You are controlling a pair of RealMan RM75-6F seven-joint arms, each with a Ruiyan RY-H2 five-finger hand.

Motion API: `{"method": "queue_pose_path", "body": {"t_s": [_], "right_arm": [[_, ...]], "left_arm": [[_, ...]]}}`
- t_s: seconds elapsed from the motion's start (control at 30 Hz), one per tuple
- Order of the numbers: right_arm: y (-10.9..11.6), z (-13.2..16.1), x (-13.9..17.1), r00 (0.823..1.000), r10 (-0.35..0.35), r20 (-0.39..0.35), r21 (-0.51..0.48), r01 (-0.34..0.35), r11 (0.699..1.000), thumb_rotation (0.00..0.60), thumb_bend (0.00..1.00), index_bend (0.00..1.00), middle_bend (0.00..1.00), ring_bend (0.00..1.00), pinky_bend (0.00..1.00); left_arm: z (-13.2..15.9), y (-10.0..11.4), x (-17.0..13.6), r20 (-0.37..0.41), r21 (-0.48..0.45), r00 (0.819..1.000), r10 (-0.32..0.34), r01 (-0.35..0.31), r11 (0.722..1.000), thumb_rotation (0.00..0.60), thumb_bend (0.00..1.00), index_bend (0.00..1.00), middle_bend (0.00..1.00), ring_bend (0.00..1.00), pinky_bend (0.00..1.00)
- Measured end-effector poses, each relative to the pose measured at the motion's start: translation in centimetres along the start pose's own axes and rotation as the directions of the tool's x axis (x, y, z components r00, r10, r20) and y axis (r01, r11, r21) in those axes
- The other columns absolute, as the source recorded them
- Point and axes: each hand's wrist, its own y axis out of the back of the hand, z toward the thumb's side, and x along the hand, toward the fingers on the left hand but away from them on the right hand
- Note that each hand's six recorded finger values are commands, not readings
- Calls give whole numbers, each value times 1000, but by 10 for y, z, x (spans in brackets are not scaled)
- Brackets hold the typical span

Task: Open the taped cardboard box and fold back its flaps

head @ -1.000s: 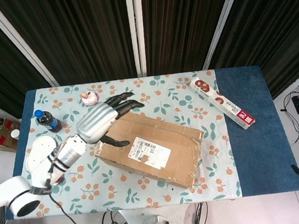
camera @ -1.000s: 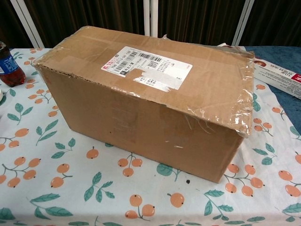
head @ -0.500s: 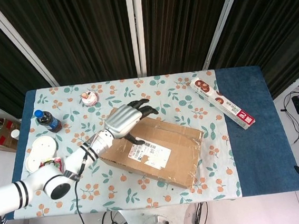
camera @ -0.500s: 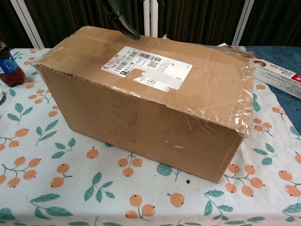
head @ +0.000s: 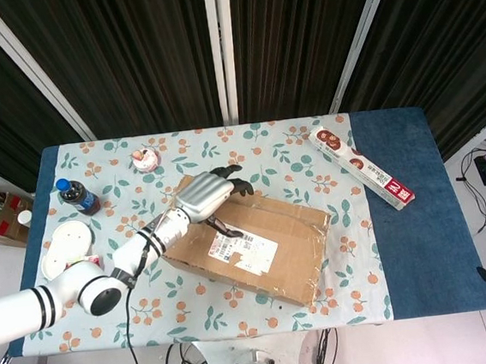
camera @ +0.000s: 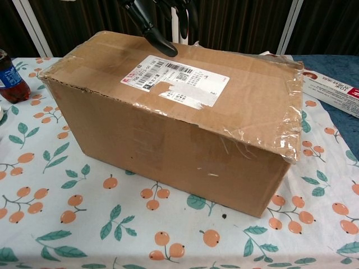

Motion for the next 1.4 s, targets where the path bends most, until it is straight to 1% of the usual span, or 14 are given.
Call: {"method": "queue_pose_path", "body": {"t_s": [0.13, 0.23, 0.33, 0.5, 0.7, 0.83, 0.97, 1.07, 1.2, 1.3, 1.37, 1.4], "right_arm": [[-1, -1, -1, 1000, 2, 4, -2, -2, 1000, 600, 94, 0, 0, 0, 0], [-2, -1, -1, 1000, 1, 6, -4, -1, 1000, 600, 98, 0, 0, 0, 0], [-1, -2, -2, 1000, -4, 10, -6, 4, 1000, 600, 102, 0, 0, 0, 0], [-1, -2, -3, 1000, -5, 10, -6, 5, 1000, 600, 106, 0, 0, 0, 0], [-1, -1, -3, 1000, -7, 9, -9, 7, 1000, 600, 102, 0, 0, 0, 0], [-1, 0, -3, 1000, -7, 5, -9, 7, 1000, 600, 102, 0, 0, 0, 0], [0, 2, -5, 1000, -8, -1, -8, 8, 1000, 600, 100, 0, 0, 0, 0], [0, 4, -6, 1000, -9, -7, -9, 9, 1000, 600, 100, 0, 0, 0, 0], [-1, 8, -7, 1000, -9, -20, -9, 9, 1000, 600, 101, 0, 0, 0, 0], [-2, 12, -7, 1000, -7, -30, -9, 7, 1000, 600, 101, 0, 0, 0, 0], [-2, 15, -7, 999, -7, -36, -7, 7, 1000, 600, 100, 0, 0, 0, 0], [-2, 16, -7, 999, -7, -39, -6, 7, 1000, 600, 100, 0, 0, 0, 0]], "left_arm": [[-1, -4, 1, -2, 6, 1000, -26, 26, 1000, 427, 0, 288, 337, 77, 165], [-1, -5, 1, -3, 4, 999, -34, 34, 999, 425, 0, 287, 354, 77, 165], [0, -4, 1, 1, 1, 1000, -28, 28, 1000, 426, 0, 287, 382, 77, 166], [5, -1, -2, 20, 6, 1000, -16, 16, 1000, 426, 0, 282, 460, 84, 165], [10, 2, -7, 35, -2, 999, -12, 12, 1000, 426, 0, 258, 492, 90, 166], [14, 9, -15, 49, -6, 999, 3, -3, 1000, 427, 0, 232, 513, 94, 166], [20, 17, -27, 66, -6, 998, 15, -15, 1000, 426, 0, 210, 546, 115, 166], [24, 22, -39, 78, -1, 997, 22, -22, 1000, 425, 0, 184, 548, 121, 166], [30, 32, -64, 98, 6, 994, 56, -57, 998, 426, 0, 147, 547, 122, 166], [32, 40, -84, 106, 2, 991, 86, -87, 996, 426, 0, 140, 547, 121, 166], [31, 43, -95, 105, 7, 989, 103, -104, 995, 406, 0, 136, 544, 121, 166], [29, 44, -103, 104, 10, 988, 111, -113, 994, 379, 0, 131, 541, 121, 166]]}}
